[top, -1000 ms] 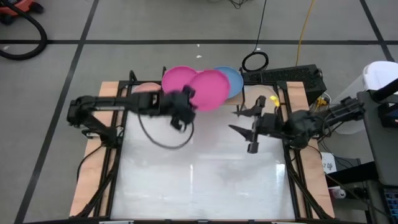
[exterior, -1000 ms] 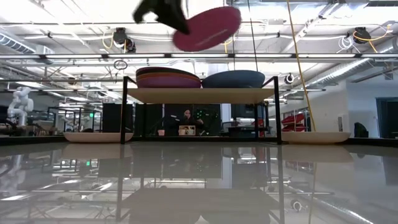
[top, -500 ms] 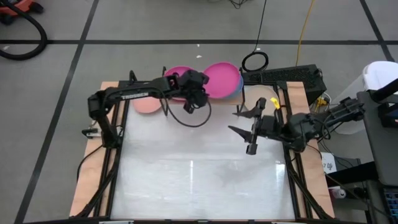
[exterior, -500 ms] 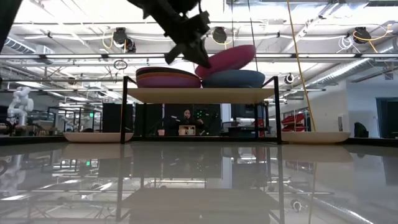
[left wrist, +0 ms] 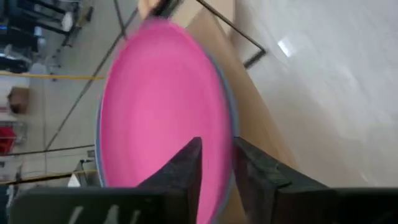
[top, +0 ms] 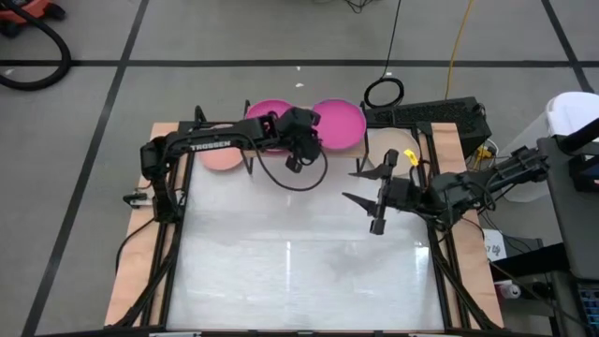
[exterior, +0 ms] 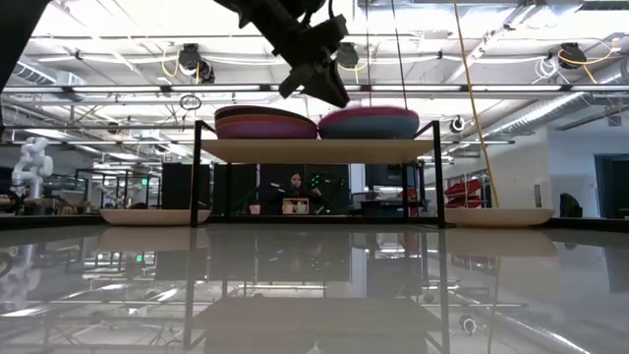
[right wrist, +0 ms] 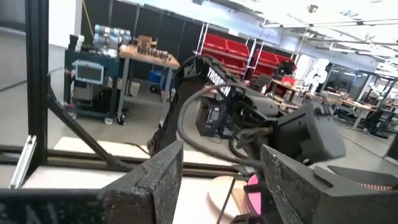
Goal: Place and stack plates onto a shelf
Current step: Stack the pink plate on top of the blue plate on the shelf, then stack the gray plate on top of the right pink plate on the shelf
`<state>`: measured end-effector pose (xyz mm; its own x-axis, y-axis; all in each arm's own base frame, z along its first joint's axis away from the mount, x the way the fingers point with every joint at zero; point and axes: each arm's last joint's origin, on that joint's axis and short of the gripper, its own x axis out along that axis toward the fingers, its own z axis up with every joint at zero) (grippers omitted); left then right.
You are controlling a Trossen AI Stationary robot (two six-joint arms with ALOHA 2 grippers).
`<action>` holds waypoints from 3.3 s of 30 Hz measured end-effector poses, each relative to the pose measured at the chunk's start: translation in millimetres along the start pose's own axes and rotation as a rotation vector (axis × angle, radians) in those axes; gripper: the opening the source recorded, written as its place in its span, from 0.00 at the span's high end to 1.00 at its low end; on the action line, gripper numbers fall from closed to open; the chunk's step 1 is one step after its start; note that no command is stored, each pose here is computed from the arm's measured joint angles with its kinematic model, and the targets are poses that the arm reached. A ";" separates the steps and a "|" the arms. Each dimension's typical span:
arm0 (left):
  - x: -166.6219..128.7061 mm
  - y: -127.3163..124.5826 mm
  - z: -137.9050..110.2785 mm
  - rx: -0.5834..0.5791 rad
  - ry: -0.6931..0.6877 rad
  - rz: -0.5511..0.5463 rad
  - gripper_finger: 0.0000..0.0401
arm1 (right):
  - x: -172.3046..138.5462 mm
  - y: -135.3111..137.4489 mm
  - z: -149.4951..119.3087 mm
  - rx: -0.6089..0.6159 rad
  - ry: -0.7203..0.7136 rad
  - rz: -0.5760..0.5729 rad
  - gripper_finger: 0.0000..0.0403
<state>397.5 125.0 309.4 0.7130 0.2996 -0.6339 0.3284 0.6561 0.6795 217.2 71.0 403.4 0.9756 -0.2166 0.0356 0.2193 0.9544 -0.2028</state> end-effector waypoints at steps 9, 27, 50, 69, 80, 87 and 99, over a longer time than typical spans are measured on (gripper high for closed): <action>-22.2 9.8 3.5 -0.081 0.049 0.119 0.55 | -0.1 -0.1 -1.1 -0.048 0.012 -0.008 0.51; -279.5 10.3 -34.6 -0.512 -0.512 0.376 0.50 | -4.7 -28.1 -37.0 -0.225 0.379 -0.597 0.51; -203.2 -138.4 -111.4 -0.793 -0.777 0.405 0.50 | -15.6 -85.5 -153.0 -0.083 1.194 -0.322 0.51; -178.8 -159.8 -123.0 -0.866 -0.745 0.349 0.50 | -46.9 -91.8 -281.4 0.035 1.276 -0.475 0.51; -176.8 -161.4 -123.8 -0.880 -0.724 0.329 0.50 | -61.5 -103.1 -309.6 0.064 1.244 -0.570 0.51; -176.9 -161.5 -123.9 -0.878 -0.723 0.329 0.50 | -64.7 -104.9 -318.2 0.129 1.186 -0.577 0.63; -176.8 -161.5 -123.8 -0.889 -0.726 0.324 0.50 | -59.7 -106.4 -315.2 0.163 1.116 -0.585 0.96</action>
<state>141.7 51.8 266.0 0.9614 0.2657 0.0719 -0.2717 0.9578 0.0935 132.5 -82.4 114.4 0.2118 -0.5916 -0.7779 0.6888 0.6551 -0.3106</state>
